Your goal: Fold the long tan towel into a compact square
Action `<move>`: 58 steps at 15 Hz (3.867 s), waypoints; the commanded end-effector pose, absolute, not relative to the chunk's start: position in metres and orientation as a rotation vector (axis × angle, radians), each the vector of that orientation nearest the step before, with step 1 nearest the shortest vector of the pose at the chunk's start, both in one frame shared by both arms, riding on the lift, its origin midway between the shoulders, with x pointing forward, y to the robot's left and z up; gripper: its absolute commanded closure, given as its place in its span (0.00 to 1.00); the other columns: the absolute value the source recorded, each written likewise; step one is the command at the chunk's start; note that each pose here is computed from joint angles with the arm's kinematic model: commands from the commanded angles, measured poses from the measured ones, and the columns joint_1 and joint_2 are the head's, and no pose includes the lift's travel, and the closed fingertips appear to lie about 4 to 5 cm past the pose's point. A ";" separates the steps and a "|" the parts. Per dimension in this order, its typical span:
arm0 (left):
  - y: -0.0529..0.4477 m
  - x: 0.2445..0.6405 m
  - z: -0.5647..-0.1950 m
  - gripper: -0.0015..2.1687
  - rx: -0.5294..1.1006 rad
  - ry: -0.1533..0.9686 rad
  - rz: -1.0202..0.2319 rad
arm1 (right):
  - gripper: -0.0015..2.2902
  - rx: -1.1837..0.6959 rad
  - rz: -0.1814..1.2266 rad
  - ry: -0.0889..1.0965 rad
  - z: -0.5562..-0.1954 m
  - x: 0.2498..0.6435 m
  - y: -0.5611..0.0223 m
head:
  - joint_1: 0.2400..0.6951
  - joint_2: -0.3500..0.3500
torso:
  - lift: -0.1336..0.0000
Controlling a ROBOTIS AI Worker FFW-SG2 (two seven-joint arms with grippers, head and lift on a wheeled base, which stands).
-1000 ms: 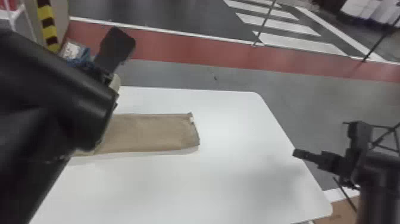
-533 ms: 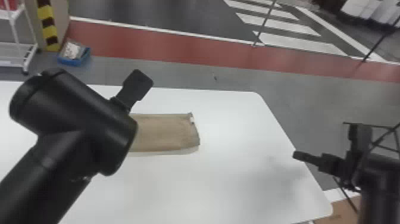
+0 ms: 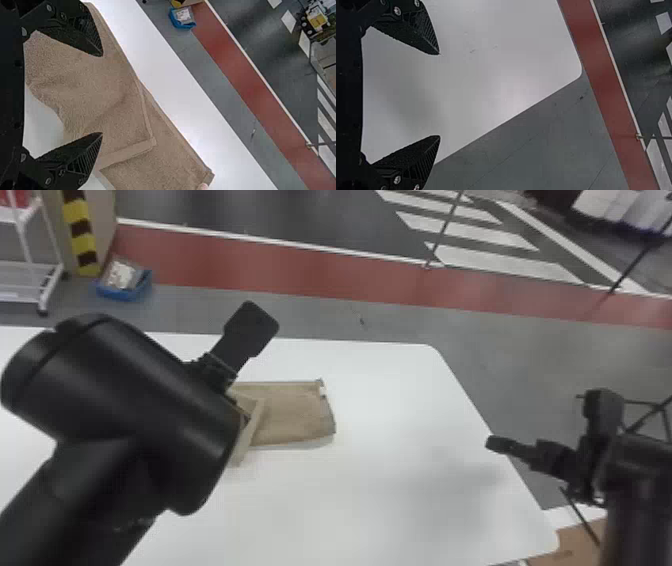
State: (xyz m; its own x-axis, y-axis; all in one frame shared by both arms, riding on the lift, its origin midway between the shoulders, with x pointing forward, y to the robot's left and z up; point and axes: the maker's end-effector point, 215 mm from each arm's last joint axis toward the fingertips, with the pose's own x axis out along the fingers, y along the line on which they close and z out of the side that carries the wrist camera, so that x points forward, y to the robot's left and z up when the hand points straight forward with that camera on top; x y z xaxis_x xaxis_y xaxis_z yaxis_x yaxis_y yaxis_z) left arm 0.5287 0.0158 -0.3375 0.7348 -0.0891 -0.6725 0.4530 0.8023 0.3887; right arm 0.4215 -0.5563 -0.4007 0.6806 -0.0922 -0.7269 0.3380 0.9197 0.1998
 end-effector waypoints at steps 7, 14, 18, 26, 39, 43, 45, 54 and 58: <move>0.066 0.521 -0.336 0.02 0.343 0.727 -0.274 | 0.06 0.351 0.011 0.762 -0.352 0.483 -0.397 | 1.00 0.00 | 0.07; 0.157 0.495 -0.364 0.03 0.083 0.803 -0.180 | 0.07 0.204 0.221 0.811 -0.353 0.526 -0.228 | 1.00 0.26 | 0.07; 0.186 0.478 -0.390 0.03 0.031 0.852 -0.145 | 0.13 0.103 0.221 0.884 -0.392 0.530 -0.208 | 1.00 0.40 | 0.07; 0.189 0.467 -0.398 0.04 0.013 0.856 -0.150 | 0.18 0.105 0.354 0.921 -0.404 0.539 -0.151 | 1.00 0.51 | 0.07; 0.200 0.457 -0.399 0.04 -0.003 0.854 -0.141 | 0.22 0.202 0.467 1.028 -0.425 0.537 -0.105 | 1.00 0.64 | 0.07; 0.205 0.456 -0.400 0.04 -0.005 0.856 -0.138 | 0.22 0.178 0.453 1.040 -0.430 0.543 -0.105 | 1.00 0.65 | 0.07; 0.206 0.454 -0.402 0.04 -0.009 0.860 -0.138 | 0.26 0.170 0.446 1.032 -0.430 0.550 -0.106 | 1.00 0.65 | 0.07; 0.216 0.452 -0.401 0.04 0.000 0.858 -0.123 | 0.25 0.131 0.461 1.008 -0.430 0.576 -0.089 | 1.00 0.68 | 0.07; 0.220 0.450 -0.403 0.04 -0.003 0.862 -0.119 | 0.25 0.143 0.473 1.050 -0.435 0.563 -0.085 | 1.00 0.69 | 0.07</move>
